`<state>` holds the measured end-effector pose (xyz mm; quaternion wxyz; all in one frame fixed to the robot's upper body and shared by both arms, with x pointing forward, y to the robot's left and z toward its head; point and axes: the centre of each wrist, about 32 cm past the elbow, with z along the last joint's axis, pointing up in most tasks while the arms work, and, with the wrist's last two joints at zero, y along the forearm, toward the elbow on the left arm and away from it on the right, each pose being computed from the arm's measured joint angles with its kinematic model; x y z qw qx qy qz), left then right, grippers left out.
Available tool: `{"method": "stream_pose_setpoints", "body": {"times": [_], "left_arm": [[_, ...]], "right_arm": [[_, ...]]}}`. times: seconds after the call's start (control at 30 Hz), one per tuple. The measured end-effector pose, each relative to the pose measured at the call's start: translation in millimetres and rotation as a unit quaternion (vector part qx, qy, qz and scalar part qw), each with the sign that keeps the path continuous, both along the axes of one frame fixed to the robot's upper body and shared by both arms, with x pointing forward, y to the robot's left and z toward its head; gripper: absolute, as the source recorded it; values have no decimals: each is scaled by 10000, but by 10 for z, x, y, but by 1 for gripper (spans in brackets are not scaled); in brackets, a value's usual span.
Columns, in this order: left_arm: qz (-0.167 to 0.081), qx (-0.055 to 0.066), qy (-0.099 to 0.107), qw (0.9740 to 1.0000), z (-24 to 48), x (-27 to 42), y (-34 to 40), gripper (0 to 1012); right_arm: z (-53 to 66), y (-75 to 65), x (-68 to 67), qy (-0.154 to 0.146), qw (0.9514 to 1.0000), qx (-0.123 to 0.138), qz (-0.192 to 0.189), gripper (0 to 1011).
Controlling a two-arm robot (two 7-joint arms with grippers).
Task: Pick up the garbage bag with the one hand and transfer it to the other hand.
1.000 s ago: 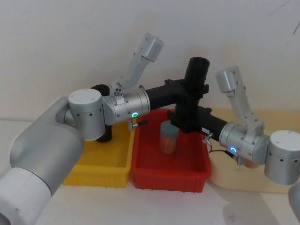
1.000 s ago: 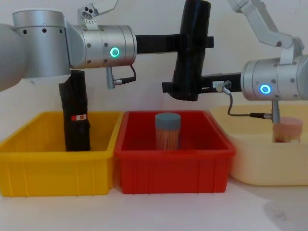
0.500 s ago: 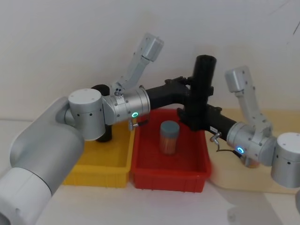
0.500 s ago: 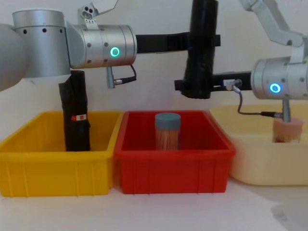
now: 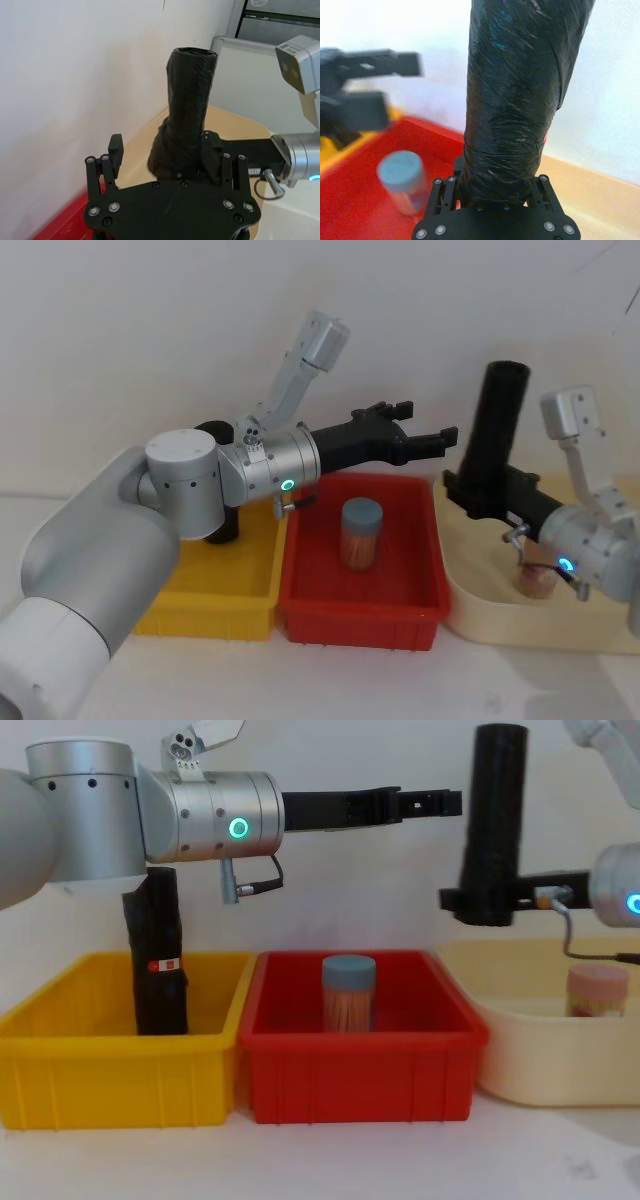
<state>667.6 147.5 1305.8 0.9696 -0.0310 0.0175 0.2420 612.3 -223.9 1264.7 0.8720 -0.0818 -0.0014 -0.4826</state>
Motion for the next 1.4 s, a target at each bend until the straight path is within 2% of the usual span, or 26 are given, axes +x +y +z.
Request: {"method": "stream_pose_setpoints", "body": {"times": [0.23, 0.4, 0.43, 0.5, 0.73, 1.1, 1.4], "left_arm": [[0, 0, 0, 10000, 0, 0, 0, 1001], [0, 0, 0, 10000, 0, 0, 0, 1001], [0, 0, 0, 10000, 0, 0, 0, 1001], [0, 0, 0, 10000, 0, 0, 0, 1001], [1, 0, 0, 10000, 0, 0, 0, 1001], [0, 0, 0, 10000, 0, 0, 0, 1001], [0, 1, 0, 10000, 0, 0, 0, 1001]], "right_arm": [[17, -225, -36, 91, 9987, -355, -363, 581], [35, -322, -49, 154, 9970, -622, -441, 702], [40, -353, -54, 174, 9963, -706, -451, 761], [43, -385, -59, 204, 9955, -801, -459, 815], [51, -452, -71, 264, 9935, -995, -479, 994], [61, -513, -82, 320, 9913, -1177, -498, 999], [87, -533, -104, 239, 9922, -1102, -536, 999]]}}
